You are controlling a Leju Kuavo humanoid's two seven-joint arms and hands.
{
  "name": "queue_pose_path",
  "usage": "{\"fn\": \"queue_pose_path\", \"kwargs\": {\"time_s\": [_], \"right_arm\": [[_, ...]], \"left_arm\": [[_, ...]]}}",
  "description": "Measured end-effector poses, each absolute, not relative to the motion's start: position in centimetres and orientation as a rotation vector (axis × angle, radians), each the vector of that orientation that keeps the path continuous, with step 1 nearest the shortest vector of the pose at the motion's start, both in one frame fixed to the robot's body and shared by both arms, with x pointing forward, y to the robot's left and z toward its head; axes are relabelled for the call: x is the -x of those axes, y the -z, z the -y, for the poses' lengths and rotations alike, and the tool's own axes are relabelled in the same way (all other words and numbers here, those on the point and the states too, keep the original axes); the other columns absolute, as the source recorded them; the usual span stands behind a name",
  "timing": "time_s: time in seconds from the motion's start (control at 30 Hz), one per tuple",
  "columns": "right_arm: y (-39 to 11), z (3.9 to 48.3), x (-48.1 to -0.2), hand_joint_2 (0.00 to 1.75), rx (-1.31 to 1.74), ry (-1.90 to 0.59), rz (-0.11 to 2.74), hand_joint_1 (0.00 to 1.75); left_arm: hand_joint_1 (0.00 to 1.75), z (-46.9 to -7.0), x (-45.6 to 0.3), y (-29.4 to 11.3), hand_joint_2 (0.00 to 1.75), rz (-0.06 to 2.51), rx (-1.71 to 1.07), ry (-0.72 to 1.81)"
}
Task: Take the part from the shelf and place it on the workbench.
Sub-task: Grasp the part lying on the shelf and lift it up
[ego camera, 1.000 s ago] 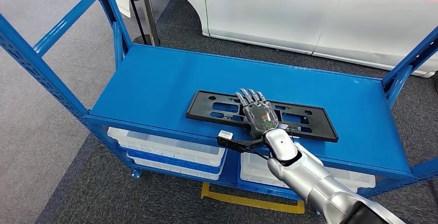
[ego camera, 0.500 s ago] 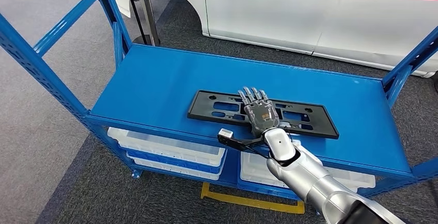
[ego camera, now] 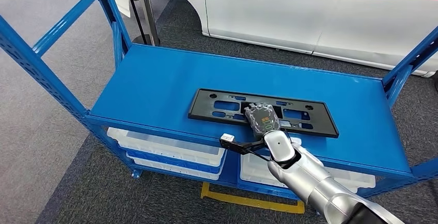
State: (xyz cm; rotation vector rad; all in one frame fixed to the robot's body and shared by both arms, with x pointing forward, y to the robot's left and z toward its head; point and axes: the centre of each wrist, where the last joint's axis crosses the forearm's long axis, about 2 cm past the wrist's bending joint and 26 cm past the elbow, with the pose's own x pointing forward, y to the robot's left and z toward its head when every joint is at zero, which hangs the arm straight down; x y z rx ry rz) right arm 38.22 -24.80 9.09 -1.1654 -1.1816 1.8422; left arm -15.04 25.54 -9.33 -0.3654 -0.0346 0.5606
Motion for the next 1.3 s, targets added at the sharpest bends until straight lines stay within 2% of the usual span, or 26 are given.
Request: {"fn": "queue_pose_path", "kwargs": {"time_s": [1.3], "right_arm": [[-9.35,24.45,-38.24,1.75,1.116,-1.841,1.191,1.75]], "left_arm": [[0.0,-26.05,15.19,9.31,1.75,0.04,0.374,-0.551]]}}
